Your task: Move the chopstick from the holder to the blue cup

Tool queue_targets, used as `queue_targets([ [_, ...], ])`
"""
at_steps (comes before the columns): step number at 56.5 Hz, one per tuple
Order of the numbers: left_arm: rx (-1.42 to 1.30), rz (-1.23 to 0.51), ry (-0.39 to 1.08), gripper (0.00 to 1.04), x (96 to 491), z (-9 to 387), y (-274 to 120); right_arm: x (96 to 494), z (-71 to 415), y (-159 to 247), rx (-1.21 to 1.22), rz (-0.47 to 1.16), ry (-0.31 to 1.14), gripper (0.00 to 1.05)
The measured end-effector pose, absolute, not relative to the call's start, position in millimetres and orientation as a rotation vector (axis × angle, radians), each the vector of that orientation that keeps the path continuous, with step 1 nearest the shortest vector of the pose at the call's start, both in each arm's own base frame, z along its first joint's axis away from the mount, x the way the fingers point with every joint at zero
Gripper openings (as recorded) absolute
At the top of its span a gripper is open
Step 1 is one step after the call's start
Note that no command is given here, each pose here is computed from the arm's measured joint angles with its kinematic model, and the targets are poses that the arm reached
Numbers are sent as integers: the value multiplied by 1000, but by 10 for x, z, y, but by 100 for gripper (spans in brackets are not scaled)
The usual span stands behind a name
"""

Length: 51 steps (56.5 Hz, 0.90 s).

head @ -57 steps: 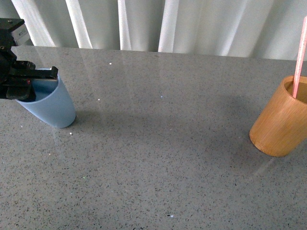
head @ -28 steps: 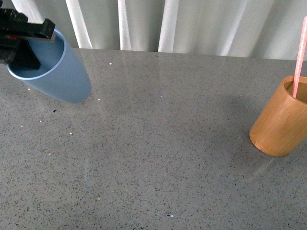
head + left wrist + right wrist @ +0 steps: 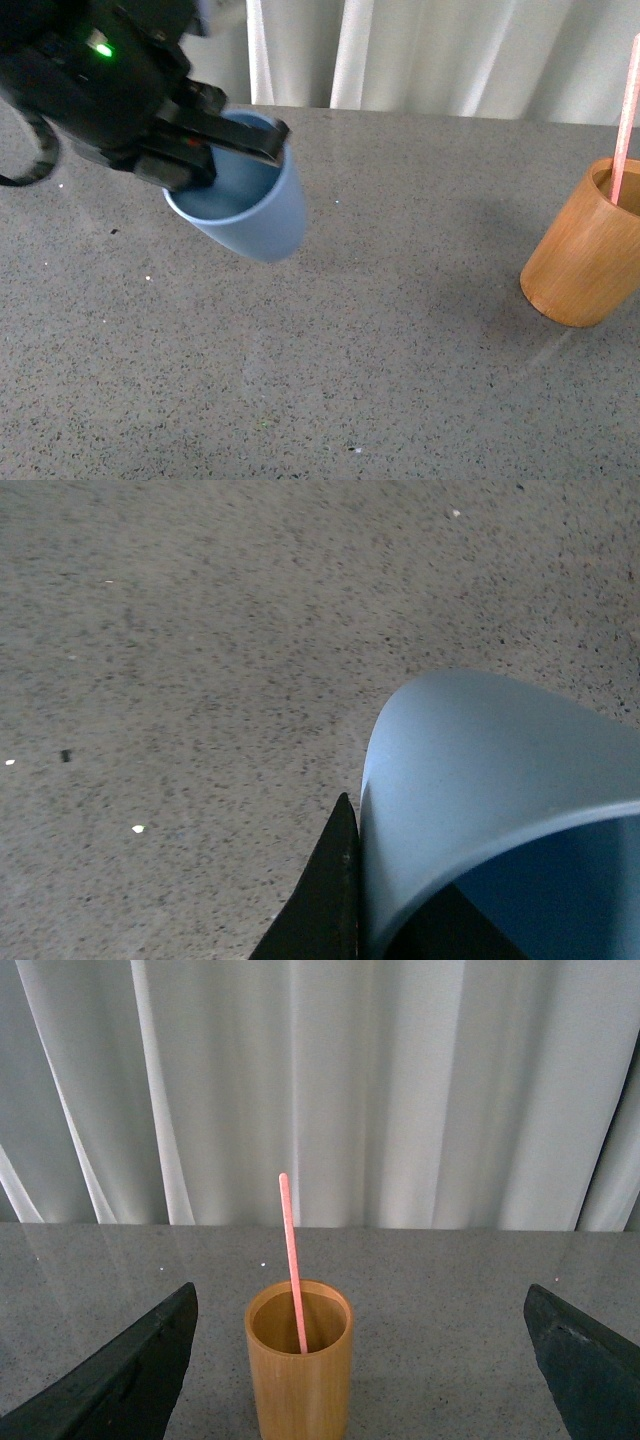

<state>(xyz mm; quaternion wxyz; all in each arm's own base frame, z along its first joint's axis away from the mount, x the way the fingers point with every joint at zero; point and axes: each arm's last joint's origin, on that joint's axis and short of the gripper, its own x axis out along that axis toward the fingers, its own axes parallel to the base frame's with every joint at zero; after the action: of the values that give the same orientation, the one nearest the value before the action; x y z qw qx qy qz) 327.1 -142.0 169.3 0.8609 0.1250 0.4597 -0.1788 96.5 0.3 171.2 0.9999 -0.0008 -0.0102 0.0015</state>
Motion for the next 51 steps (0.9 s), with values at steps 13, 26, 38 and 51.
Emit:
queue_targets([
  [13, 305, -406, 969, 4, 3279, 1544, -1764, 965, 1712, 3, -2, 3, -20, 95],
  [26, 373, -422, 960, 4, 3317, 1338, -2117, 965, 1712, 3, -2, 3, -20, 95],
  [38, 406, -428, 963, 4, 3308, 1258, -2255, 965, 1712, 3, -2, 3, -20, 95],
  [51, 357, -481, 1002, 35, 3283, 1308, -2293, 965, 1712, 3, -2, 3, -20, 95],
])
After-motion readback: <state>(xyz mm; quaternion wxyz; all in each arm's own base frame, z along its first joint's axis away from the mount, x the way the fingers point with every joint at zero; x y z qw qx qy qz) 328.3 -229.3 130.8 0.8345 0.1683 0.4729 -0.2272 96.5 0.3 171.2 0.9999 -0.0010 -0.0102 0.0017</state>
